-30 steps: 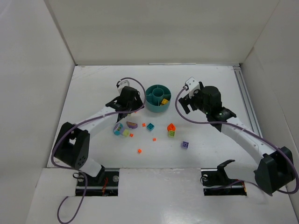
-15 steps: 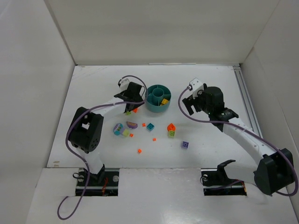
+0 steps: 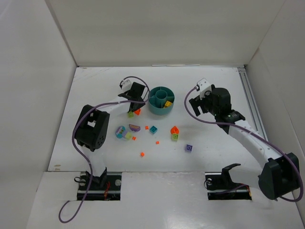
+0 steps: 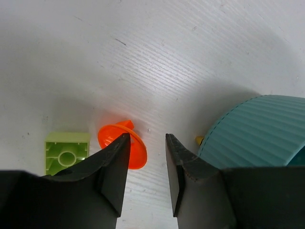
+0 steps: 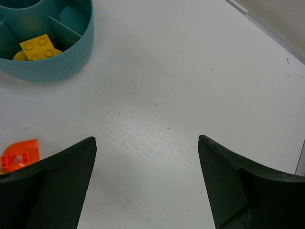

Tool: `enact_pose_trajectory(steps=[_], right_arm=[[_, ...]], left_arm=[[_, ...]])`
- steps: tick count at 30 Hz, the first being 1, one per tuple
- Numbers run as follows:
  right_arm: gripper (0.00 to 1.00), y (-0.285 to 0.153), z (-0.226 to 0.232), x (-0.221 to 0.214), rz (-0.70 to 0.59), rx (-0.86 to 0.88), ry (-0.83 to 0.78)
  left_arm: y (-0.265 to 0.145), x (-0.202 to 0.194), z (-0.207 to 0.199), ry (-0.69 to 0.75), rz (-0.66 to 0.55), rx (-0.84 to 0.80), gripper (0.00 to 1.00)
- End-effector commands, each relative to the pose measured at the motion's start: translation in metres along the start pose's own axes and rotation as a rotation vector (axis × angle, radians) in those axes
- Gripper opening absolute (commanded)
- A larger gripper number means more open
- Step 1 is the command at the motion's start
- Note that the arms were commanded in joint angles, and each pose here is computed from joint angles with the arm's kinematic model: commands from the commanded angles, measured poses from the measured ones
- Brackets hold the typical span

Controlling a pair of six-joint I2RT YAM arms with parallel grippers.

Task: Sort the legos into containers by color

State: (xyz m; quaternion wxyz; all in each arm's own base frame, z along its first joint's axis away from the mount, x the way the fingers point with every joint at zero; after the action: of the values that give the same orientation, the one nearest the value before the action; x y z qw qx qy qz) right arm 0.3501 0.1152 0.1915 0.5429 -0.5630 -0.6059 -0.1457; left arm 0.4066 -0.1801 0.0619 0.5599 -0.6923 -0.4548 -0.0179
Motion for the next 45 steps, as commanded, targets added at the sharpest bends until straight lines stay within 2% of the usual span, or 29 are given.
enact_pose_trajectory(steps=[1, 7, 8, 15, 17, 24, 35, 41, 45], right_arm=[[0.92, -0.004, -0.009, -0.003, 0.005, -0.035, 0.011], [0.92, -0.004, -0.011, -0.003, 0.009, -0.043, 0.002], [0.92, -0.004, -0.011, -0.003, 0.009, -0.043, 0.002], [0.92, -0.002, -0.01, -0.006, 0.019, -0.039, 0.002], [0.92, -0.002, -0.01, -0.006, 0.019, -0.039, 0.002], [0.92, -0.006, -0.012, -0.001, 0.002, -0.046, 0.001], [0.92, -0.006, -0.012, 0.001, -0.006, -0.05, 0.011], [0.92, -0.001, -0.008, -0.004, 0.009, -0.032, 0.011], [0.92, 0.002, -0.008, -0.004, 0.009, -0.032, 0.011]], left_arm=[[0.001, 0.013, -0.013, -0.014, -0.034, -0.011, 0.32], [0.007, 0.005, -0.008, -0.001, -0.007, 0.015, 0.28], [0.007, 0.005, -0.008, -0.01, -0.007, 0.015, 0.23], [0.01, 0.003, -0.006, 0.004, -0.003, 0.023, 0.04], [0.011, 0.003, -0.006, 0.006, 0.001, 0.029, 0.04], [0.017, -0.001, 0.0, 0.029, 0.012, 0.064, 0.23], [0.019, -0.006, 0.011, 0.059, 0.034, 0.117, 0.26], [-0.006, 0.014, -0.019, 0.077, -0.017, -0.054, 0.25], [-0.022, 0.024, -0.019, 0.084, -0.05, -0.081, 0.25]])
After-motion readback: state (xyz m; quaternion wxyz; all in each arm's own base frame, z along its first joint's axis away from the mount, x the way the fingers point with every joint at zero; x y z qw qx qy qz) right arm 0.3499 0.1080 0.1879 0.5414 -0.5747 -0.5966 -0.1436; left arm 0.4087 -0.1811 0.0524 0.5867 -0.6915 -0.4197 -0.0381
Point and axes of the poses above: each gripper's point midway between its finger pads, its own y axis out along the fingers, its own z axis along the line the jaws close on, x = y × z, the point moved 1 cm from there along -y, back along the fingers, and after that the axes turned 6 degrees about -y, right-handed, at the moved point
